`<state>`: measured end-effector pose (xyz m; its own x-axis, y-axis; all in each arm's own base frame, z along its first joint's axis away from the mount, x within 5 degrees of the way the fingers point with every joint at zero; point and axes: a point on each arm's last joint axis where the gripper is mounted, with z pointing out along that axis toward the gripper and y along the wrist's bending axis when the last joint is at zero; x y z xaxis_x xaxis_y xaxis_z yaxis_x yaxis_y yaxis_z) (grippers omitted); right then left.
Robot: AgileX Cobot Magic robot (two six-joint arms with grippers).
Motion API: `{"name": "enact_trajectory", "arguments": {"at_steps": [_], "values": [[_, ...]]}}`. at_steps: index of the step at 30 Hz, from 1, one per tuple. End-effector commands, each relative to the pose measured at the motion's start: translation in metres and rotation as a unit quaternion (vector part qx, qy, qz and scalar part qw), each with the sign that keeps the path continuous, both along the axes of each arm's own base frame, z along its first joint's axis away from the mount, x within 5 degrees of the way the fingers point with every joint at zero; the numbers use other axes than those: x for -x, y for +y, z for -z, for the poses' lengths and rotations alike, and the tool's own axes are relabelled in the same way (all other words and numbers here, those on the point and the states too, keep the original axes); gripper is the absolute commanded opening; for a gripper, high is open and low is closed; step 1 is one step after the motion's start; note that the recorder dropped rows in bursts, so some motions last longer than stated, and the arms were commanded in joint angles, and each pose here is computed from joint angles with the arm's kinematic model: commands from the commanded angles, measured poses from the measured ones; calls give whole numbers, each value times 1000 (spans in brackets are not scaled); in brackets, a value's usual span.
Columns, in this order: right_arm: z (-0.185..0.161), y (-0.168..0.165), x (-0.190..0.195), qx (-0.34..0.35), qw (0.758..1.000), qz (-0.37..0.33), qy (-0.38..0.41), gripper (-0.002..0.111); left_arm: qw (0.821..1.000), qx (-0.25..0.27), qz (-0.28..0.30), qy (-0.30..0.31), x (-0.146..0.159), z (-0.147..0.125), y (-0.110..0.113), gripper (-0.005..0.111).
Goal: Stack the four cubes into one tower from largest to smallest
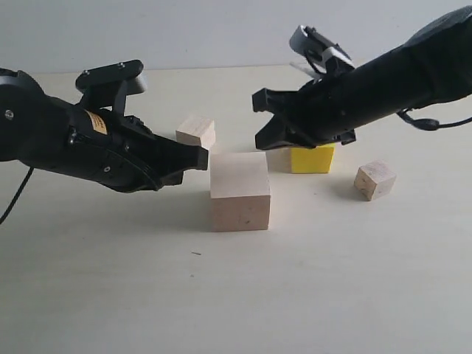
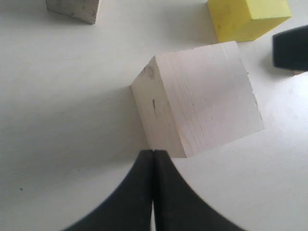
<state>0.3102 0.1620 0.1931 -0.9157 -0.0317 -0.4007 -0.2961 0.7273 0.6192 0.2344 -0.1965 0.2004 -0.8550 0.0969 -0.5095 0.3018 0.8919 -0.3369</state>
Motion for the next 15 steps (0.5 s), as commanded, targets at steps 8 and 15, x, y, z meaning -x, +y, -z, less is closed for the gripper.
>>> {"name": "enact_trajectory", "arguments": {"at_steps": [8, 15], "values": [[3, -24, 13, 119, 992, 45, 25, 0, 999, -22, 19, 22, -13, 26, -14, 0], [43, -13, 9, 96, 992, 10, 82, 0, 999, -26, 21, 14, -22, 25, -17, 0]]}}
